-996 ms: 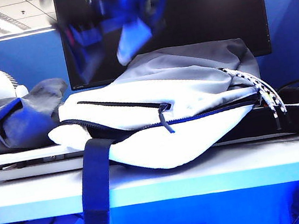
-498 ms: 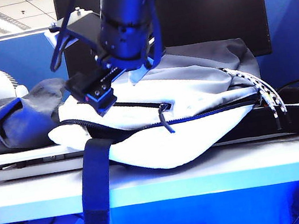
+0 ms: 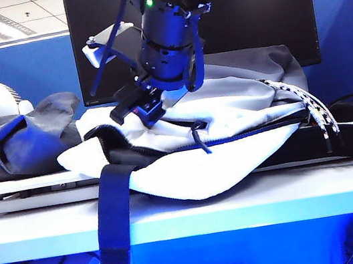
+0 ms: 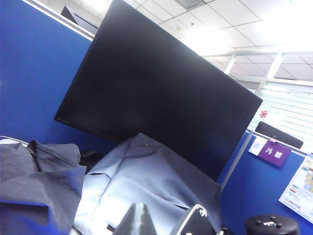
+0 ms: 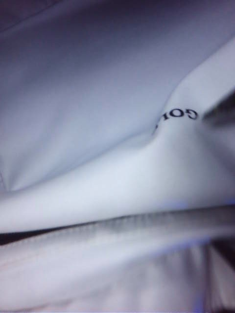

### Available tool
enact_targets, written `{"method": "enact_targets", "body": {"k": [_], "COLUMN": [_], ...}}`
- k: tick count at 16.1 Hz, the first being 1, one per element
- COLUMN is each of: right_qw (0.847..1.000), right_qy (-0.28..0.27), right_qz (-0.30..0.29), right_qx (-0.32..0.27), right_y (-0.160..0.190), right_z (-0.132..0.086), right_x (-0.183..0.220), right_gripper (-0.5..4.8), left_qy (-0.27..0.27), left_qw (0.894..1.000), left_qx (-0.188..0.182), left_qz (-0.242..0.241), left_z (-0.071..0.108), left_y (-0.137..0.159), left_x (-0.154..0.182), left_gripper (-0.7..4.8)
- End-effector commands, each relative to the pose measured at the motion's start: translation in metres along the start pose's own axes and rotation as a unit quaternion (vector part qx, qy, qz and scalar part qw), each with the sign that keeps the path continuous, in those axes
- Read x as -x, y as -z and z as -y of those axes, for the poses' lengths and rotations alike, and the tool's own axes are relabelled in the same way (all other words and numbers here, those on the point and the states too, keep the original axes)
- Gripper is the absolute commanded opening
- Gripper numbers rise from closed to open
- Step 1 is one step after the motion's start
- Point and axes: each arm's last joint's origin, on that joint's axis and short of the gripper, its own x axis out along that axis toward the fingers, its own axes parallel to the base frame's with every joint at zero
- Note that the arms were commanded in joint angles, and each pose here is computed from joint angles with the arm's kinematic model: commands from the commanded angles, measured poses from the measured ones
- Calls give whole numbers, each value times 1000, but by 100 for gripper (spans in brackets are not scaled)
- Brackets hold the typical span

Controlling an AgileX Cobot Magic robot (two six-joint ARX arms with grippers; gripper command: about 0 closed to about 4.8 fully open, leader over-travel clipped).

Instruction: Put the gray clothes into the backpack.

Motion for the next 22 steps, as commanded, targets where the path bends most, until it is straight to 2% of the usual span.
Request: {"method": "enact_targets", "body": {"k": [1,2,6,8,11,16,19,21,22], "right_qw": [1000,1000,1000,999,993,966,952,925,916], "right_qy": [9,10,1,6,38,69,69,61,52], "right_qz": [-4,-2,20,41,89,192,218,241,248], "right_qx": [-1,-2,-17,-25,-68,-158,-204,-286,-312], "right_y": [0,0,-7,-19,-47,-85,-88,-81,-78], "right_z": [2,2,5,15,55,144,173,202,209], "right_x": [-1,0,4,12,28,59,63,61,61], "right_gripper": [83,-12,-1,-1,-1,-1,-1,-1,-1], "left_qy": [6,6,4,4,4,6,19,13,5], "left_qw": [1000,1000,1000,1000,1000,1000,999,998,998], "left_qx": [-7,-7,-17,-26,-28,-29,-42,-62,-66], "left_qz": [5,5,1,2,1,0,-9,-16,-21], "left_z": [2,2,1,1,1,1,2,1,-1], "left_y": [-2,-2,-1,-1,-1,-1,0,1,3], "left_x": [0,0,0,0,0,0,0,0,0], "left_gripper": [-3,-3,-3,-3,-2,0,33,35,35]}}
